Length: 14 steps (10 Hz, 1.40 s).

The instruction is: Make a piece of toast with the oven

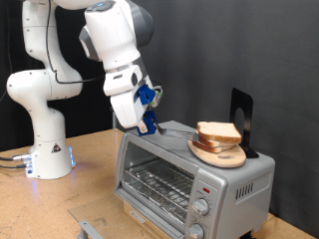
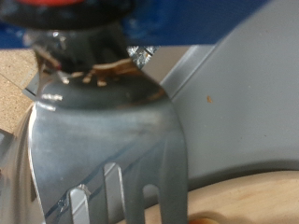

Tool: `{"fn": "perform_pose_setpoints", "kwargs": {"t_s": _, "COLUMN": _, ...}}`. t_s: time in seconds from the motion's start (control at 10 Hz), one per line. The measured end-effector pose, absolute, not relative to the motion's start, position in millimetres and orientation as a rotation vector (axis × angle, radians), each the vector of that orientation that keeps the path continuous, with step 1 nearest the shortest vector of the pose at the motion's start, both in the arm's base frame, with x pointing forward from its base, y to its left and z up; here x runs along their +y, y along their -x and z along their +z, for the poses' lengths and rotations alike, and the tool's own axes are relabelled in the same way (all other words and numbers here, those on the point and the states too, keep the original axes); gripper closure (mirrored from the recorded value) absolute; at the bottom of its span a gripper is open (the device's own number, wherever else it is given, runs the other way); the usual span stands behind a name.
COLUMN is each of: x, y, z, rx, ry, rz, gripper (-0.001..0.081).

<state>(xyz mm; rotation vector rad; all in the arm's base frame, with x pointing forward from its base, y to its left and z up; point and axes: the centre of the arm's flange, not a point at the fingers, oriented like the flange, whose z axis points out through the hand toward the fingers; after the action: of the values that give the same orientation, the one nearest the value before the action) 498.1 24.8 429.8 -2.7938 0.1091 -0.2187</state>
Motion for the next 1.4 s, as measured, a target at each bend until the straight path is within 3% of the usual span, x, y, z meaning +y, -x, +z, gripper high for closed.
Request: {"fn": "perform_pose_setpoints", "kwargs": {"t_s": 1.4, "x": 53.2, "y": -503.2, "z": 429.6, "rx": 0.029, "ry": 2.8, "rz": -0.213, "gripper": 0.0543}}
